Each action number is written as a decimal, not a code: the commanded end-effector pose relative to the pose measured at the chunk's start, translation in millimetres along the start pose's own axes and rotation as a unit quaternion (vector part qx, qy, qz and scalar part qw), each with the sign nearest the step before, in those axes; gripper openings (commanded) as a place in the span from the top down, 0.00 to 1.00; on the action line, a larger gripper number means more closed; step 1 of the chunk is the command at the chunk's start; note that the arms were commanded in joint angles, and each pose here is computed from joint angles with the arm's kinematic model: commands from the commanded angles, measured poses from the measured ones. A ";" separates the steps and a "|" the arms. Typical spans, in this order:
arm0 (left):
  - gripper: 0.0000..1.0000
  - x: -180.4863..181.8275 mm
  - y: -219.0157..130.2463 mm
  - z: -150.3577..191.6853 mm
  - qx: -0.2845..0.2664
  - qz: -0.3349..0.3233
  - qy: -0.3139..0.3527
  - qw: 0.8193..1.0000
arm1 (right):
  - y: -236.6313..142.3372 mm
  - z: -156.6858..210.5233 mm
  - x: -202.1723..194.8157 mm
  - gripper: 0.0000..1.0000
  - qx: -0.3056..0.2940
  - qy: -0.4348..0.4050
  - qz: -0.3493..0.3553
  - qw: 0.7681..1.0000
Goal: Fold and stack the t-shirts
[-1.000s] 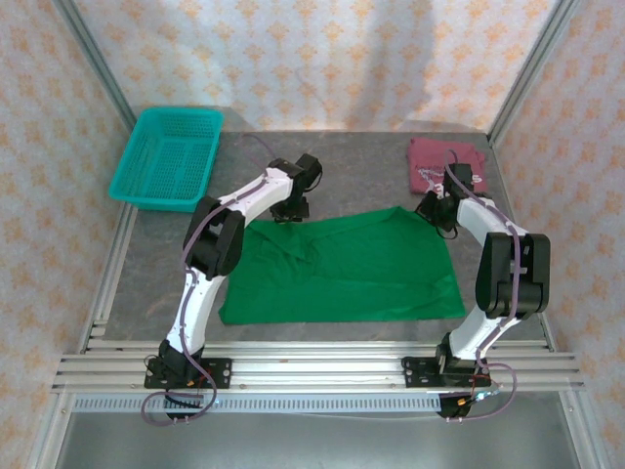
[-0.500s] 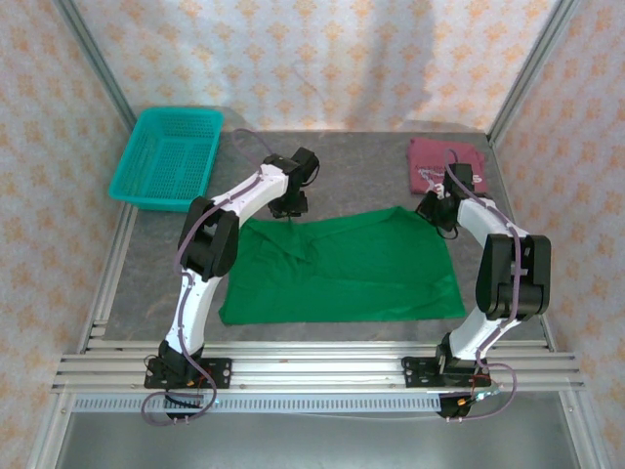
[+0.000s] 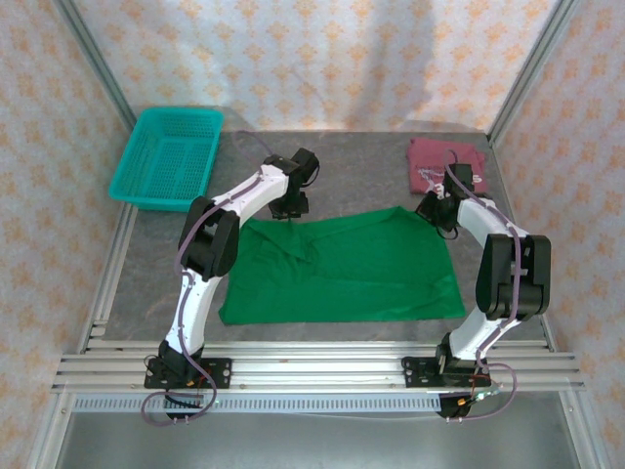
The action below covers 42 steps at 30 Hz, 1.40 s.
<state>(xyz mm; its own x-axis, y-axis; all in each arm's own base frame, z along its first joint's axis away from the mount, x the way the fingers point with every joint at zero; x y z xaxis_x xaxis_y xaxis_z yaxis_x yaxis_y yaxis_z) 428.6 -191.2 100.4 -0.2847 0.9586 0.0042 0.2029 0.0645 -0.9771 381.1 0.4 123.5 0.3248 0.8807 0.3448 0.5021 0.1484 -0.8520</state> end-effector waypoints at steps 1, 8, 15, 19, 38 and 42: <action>0.91 0.5 11.3 3.3 0.010 -0.008 -0.002 1.000 | -7.7 0.2 1.2 1.00 -0.005 -0.006 0.002 1.000; 1.00 5.6 5.9 0.7 0.010 -0.007 -0.002 1.000 | -12.7 -4.9 2.8 1.00 -0.013 -0.005 0.002 1.000; 1.00 41.2 -52.2 -31.3 -0.060 0.001 -0.030 0.998 | -30.7 -21.0 4.7 1.00 -0.046 0.001 0.001 0.999; 1.00 65.3 -90.4 -48.8 -0.104 0.011 -0.044 0.994 | -38.0 -30.7 4.2 1.00 -0.055 0.002 -0.001 0.998; 1.00 129.9 -154.8 -85.4 -0.181 0.015 -0.062 0.981 | -36.0 -55.4 0.2 1.00 -0.052 -0.015 0.021 0.998; 1.00 125.9 -152.5 -82.9 -0.176 0.033 -0.055 0.982 | -35.7 -54.3 -0.1 1.00 -0.051 -0.014 0.021 0.998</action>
<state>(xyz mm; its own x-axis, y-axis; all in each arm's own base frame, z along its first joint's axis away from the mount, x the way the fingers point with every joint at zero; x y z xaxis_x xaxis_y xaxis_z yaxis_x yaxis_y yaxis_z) 448.9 -55.0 252.7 -0.3939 0.9152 -0.0855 0.5049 0.1376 -0.8522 406.7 -23.3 171.1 0.3164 0.8900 0.3283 0.5711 0.0976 -0.8151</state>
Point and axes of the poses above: each hand's point on the last joint's axis, 136 mm out from that joint toward the fingers, its own y axis out along the fingers, its own x axis along the line the jaws close on, z = x × y, the point moved 5 cm from there along -y, back along the fingers, and after that the axes turned 5 degrees about -y, right-handed, at the moved point
